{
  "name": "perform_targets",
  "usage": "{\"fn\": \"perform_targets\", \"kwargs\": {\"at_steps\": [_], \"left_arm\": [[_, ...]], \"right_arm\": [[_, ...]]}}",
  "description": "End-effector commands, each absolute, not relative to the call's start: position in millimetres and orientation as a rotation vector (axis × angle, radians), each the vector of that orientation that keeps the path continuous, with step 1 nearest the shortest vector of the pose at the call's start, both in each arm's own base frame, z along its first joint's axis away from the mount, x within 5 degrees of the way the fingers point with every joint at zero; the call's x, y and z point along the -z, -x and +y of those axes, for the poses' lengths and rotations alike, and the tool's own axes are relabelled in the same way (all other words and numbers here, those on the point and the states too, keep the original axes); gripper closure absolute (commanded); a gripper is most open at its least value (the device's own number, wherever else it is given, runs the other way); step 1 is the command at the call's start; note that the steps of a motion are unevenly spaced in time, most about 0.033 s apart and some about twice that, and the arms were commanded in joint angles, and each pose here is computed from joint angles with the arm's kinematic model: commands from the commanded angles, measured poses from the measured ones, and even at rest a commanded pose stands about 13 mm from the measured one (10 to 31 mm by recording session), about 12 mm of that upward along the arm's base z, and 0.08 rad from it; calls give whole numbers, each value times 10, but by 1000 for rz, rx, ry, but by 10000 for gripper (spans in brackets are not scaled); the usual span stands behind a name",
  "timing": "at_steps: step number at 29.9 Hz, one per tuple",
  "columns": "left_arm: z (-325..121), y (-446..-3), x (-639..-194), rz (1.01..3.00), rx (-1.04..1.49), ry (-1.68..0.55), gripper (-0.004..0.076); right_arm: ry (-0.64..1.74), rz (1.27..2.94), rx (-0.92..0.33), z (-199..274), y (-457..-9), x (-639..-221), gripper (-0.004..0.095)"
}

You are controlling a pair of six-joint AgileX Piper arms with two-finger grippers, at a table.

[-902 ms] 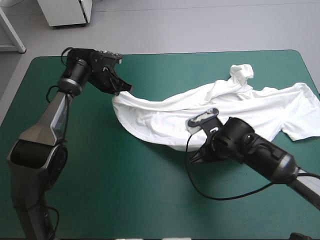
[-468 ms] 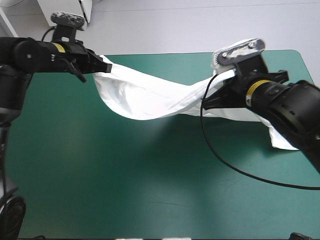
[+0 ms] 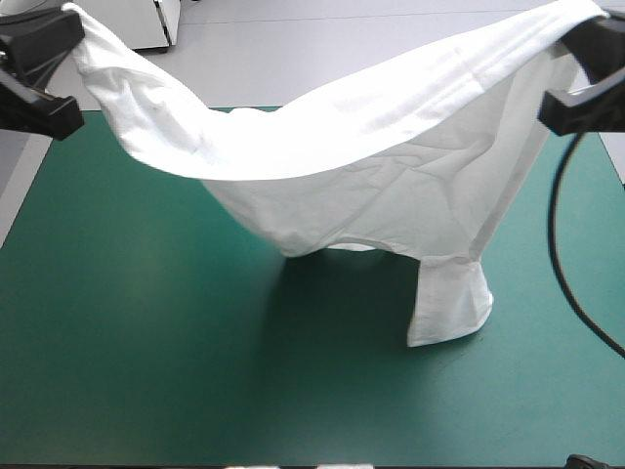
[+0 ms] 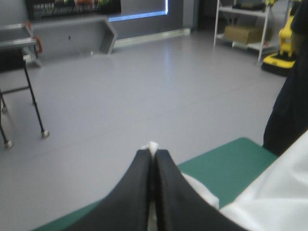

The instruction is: Fold the cloth

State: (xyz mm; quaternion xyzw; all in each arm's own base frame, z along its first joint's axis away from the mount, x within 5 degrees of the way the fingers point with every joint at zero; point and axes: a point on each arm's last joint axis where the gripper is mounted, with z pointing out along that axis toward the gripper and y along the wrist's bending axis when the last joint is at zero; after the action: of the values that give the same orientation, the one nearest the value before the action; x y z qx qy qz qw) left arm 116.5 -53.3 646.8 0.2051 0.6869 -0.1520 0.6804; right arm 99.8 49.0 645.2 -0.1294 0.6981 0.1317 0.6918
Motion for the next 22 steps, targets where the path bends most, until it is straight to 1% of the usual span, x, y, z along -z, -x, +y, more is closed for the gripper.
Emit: {"fn": "perform_targets", "kwargs": {"at_steps": [1,5,9,14,17,20,22], "left_arm": [[-505,-805,-6725,1314,421,-450,746],[-478,-538,-6870,1168,470,-452,746],[-398,-312,-7008,1010,458,-408,746],[-298,-199,-7159,826,418,-317,746],[-277,-192,-7206,764,419,-288,746],[-277,-213,-7224,743,423,-280,746],[-296,-290,-7214,760,405,-289,746]], "right_arm": [[340,1471,-371,412,-824,-6582,914],[404,1350,-476,482,-745,-6709,914],[402,1178,-525,482,-671,-6866,913],[364,981,-484,427,-609,-7027,909],[347,868,-460,400,-562,-7110,909],[338,851,-442,403,-575,-7123,909],[341,884,-404,428,-632,-7099,909]]}}
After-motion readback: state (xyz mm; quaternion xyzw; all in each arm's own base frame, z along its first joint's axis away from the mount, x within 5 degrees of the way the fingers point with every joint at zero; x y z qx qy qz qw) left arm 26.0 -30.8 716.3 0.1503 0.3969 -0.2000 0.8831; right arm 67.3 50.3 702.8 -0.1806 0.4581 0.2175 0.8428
